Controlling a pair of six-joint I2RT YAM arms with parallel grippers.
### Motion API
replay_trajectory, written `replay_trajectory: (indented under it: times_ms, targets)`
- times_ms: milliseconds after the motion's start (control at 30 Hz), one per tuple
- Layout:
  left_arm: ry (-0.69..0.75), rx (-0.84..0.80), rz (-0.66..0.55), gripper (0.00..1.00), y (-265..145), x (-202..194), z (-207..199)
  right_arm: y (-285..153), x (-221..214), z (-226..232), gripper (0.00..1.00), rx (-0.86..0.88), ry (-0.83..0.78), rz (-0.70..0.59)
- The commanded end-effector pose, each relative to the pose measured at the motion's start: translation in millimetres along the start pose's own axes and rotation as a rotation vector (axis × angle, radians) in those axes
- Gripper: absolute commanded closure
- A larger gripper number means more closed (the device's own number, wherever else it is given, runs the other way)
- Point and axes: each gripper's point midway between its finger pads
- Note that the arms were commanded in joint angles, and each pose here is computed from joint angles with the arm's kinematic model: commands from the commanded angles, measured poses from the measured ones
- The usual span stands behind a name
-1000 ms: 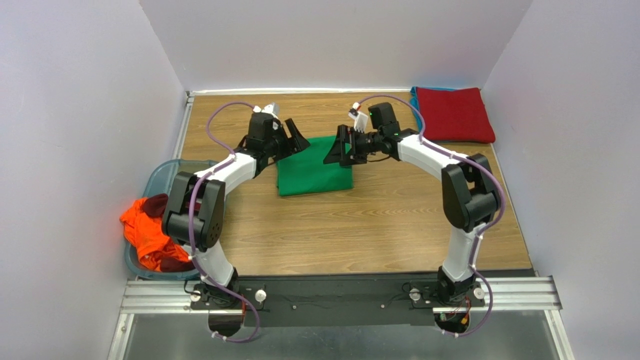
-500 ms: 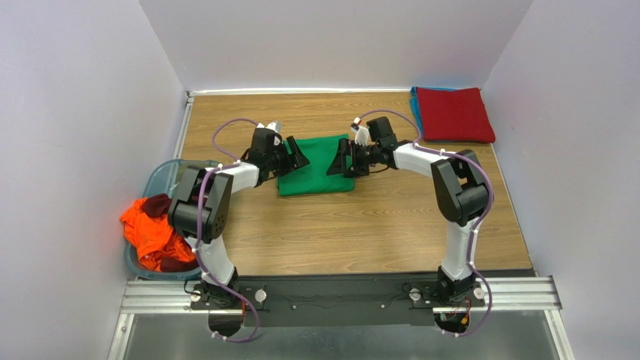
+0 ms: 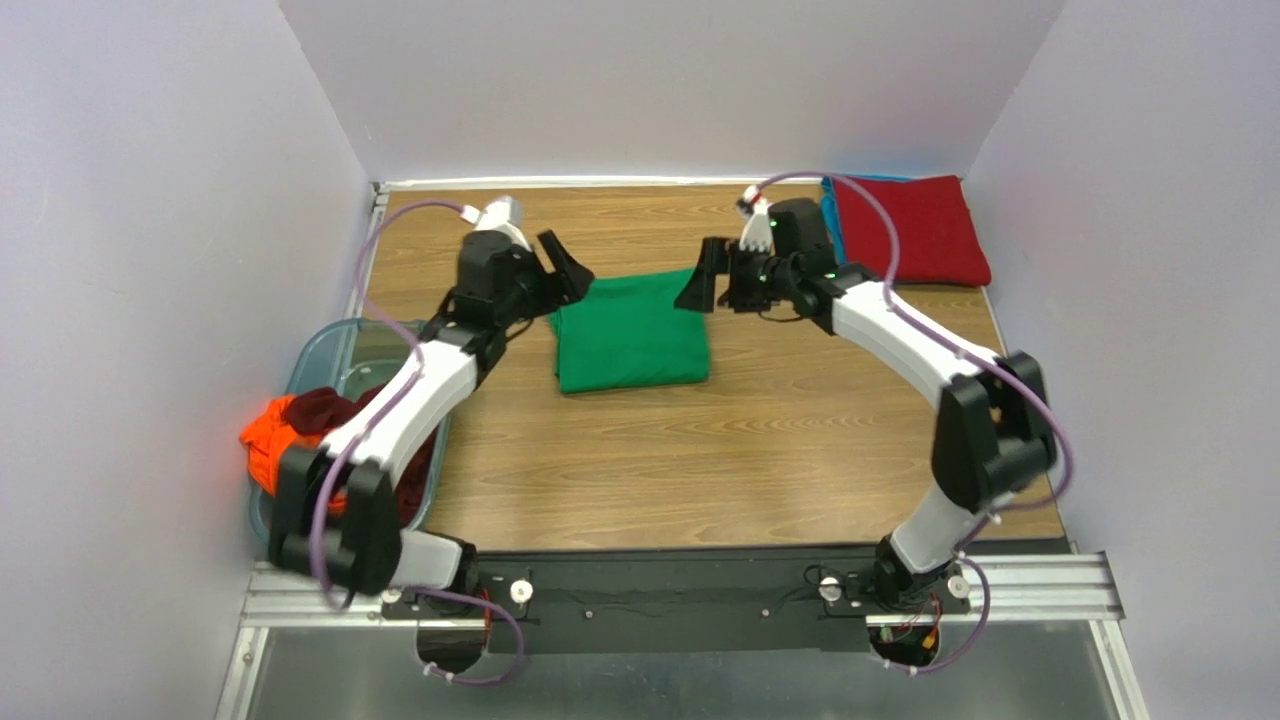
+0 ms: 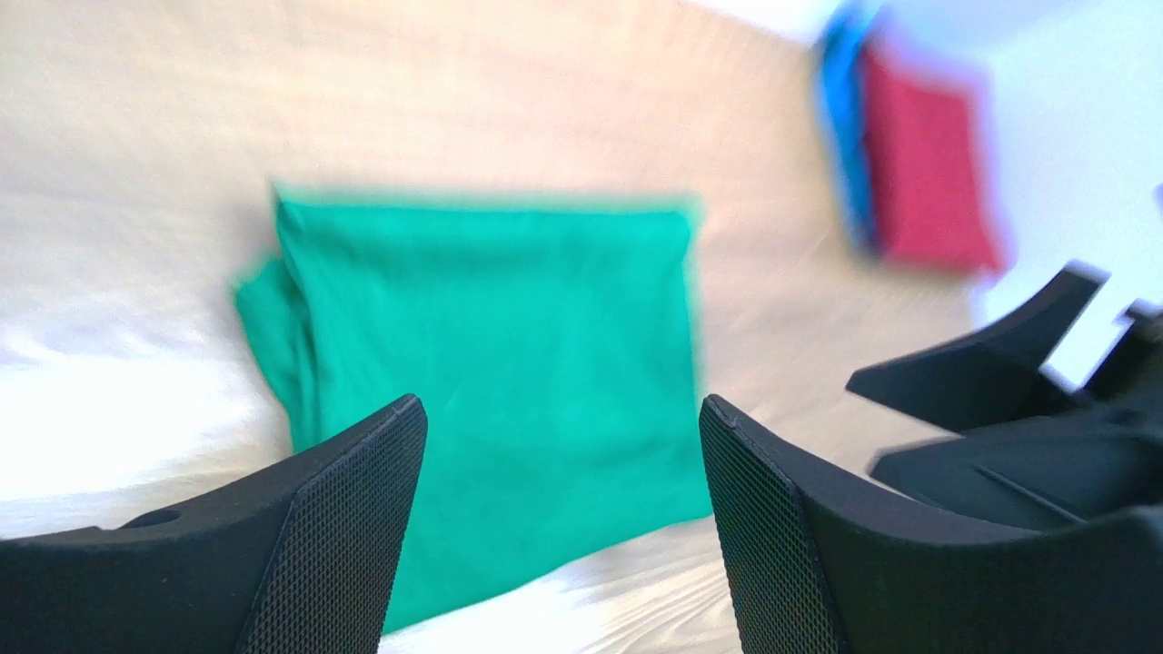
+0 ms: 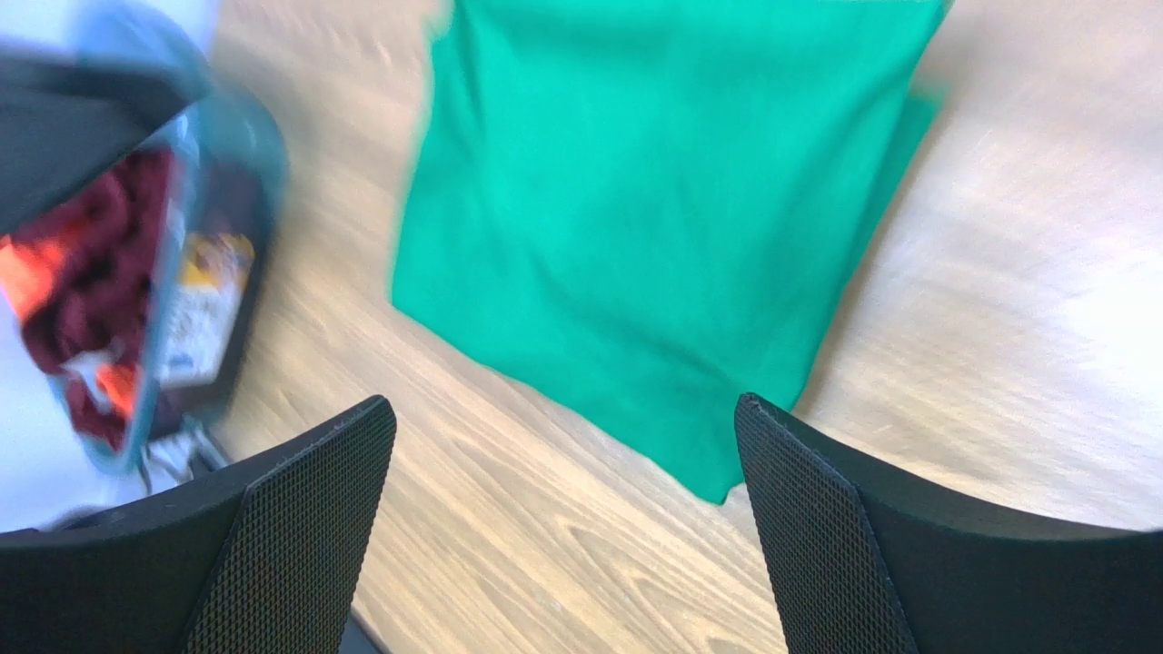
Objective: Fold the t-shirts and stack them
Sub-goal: Fold the tshirt, then neatly place the folded tshirt to the corner
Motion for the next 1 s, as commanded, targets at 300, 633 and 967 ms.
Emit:
replay_trajectory:
  times_ms: [300,633,967]
  targets:
    - [-0.123,0.014,-0.455,0.02,-160.8,53.8,-4.3,-15.9,10.9,-30.5,0.00,-0.212,0.014,-0.037]
    - [-0.109,0.168,-0.396,0.02,-183.4,33.7,25.8,35.1,-19.3,-55.8,0.00,-0.212,0.058,0.091]
    - [-0.096,0.189,-0.345,0.02,-182.7,9.9,44.6,73.2,-42.3,-76.8,0.12,-0.219,0.082,0.175]
Point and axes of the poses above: each gripper's point midway between its finger pads, its own y axis out along the fingers, its own z axis along the line the jaws close on, x = y × z, and after that the axes turned 12 degrees about -y, right-handed
